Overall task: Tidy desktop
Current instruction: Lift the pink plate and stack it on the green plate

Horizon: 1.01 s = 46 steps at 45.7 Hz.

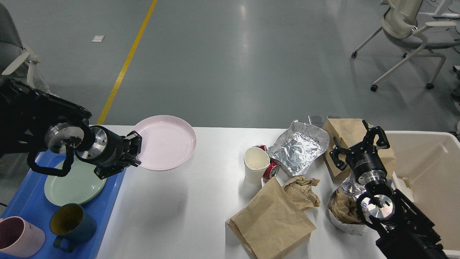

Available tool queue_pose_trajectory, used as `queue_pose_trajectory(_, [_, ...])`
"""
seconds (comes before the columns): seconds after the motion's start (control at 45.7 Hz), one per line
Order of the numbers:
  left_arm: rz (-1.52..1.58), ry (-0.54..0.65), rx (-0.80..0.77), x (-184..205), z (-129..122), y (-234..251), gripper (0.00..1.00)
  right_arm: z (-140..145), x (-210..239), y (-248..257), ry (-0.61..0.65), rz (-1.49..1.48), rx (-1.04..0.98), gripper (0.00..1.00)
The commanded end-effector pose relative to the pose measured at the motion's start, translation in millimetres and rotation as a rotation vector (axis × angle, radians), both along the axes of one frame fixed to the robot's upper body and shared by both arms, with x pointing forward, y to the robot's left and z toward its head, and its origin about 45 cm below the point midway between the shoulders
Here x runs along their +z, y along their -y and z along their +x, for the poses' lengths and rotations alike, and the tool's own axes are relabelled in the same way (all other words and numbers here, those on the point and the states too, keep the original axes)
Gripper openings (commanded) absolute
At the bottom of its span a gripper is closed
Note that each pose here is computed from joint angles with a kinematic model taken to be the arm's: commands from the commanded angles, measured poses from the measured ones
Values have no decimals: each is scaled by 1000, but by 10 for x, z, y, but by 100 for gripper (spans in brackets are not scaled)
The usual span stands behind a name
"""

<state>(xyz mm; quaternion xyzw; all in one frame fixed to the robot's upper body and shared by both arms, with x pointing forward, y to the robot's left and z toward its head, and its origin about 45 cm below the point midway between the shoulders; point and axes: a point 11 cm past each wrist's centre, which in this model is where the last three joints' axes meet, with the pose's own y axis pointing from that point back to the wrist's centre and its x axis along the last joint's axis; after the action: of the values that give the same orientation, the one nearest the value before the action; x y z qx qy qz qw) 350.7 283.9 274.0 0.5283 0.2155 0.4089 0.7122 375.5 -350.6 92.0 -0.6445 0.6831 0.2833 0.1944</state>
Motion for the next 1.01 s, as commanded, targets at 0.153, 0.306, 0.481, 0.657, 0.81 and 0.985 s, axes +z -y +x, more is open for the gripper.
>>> queue_pose_trajectory(0.153, [-61,45,46,455,-17,-313,0,0,-1,-1,-1,0,1,100])
queue_pose_trajectory(0.306, [83,-17,155,235,124,-995,0,2,5,-2,2,0,0,100])
queue_pose_trajectory(0.481, [146,-33,253,-66,162,-1719,0,2,5,-2,2,0,0,100])
queue_pose_trajectory(0.657, [136,-39,303,-485,107,-2122,0,2,3,-3,1,0,1,100])
queue_pose_trajectory(0.81, [134,-82,321,-910,-49,-2244,0,2,3,-3,1,0,1,100])
queue_pose_trajectory(0.985, [140,-127,323,-1240,-252,-2309,0,2,3,-3,1,0,1,100])
